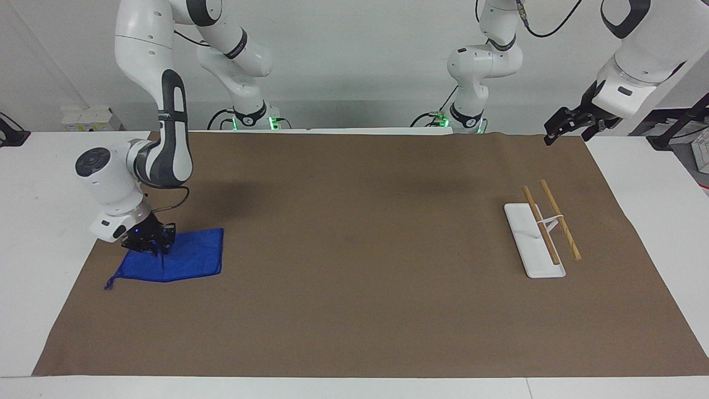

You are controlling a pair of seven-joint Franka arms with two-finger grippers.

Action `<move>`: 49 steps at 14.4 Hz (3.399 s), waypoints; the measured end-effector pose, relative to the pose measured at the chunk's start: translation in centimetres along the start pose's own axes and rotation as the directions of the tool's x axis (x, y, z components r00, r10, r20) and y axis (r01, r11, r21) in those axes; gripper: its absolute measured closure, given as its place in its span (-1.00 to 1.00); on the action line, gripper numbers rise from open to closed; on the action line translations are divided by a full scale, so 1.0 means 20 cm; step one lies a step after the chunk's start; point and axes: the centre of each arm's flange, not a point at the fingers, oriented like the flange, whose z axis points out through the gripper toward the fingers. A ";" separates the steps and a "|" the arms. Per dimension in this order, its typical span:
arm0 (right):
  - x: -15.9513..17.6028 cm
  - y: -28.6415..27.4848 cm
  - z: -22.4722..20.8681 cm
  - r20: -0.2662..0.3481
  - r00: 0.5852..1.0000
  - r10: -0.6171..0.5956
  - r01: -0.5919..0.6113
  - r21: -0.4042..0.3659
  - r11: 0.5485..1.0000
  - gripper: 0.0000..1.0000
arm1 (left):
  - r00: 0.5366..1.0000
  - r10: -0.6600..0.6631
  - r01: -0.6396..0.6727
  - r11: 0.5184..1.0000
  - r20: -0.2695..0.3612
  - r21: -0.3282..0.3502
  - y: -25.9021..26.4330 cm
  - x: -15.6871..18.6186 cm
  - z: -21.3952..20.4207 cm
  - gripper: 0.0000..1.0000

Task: Right arm passes towel to left arm to hang
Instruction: 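Lift the blue towel with the right gripper toward the wooden rack, then hold the towel out with the right gripper while the left gripper approaches, then grasp the towel with the left gripper while the right gripper releases it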

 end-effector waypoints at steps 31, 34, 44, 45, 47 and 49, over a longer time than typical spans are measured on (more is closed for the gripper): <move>0.70 -2.60 -1.26 0.636 0.228 0.737 -0.953 0.299 0.036 0.90 | 0.378 -0.911 0.916 0.344 0.163 -0.205 0.35 0.09 0.37 -1.00; 0.70 -2.62 -1.29 0.643 0.234 0.729 -0.951 0.306 0.036 0.90 | 0.150 -0.966 0.976 0.110 0.213 -0.186 0.53 0.04 0.44 -1.00; 0.71 -2.67 -1.32 0.655 0.245 0.715 -0.949 0.311 0.040 0.90 | 0.090 -0.971 0.984 0.054 0.220 -0.167 0.90 -0.27 0.62 -1.00; 0.71 -2.67 -1.32 0.655 0.245 0.714 -0.949 0.312 0.040 0.90 | 0.089 -0.971 0.983 0.050 0.223 -0.175 0.93 -0.27 0.63 -0.99; 0.71 -2.67 -1.32 0.656 0.245 0.714 -0.949 0.312 0.039 0.90 | 0.086 -0.969 0.982 0.042 0.232 -0.186 0.95 -0.28 0.65 -0.96; 0.71 -2.67 -1.32 0.656 0.245 0.714 -0.949 0.312 0.039 0.90 | 0.076 -0.964 0.980 0.024 0.256 -0.200 0.95 -0.27 0.65 -0.57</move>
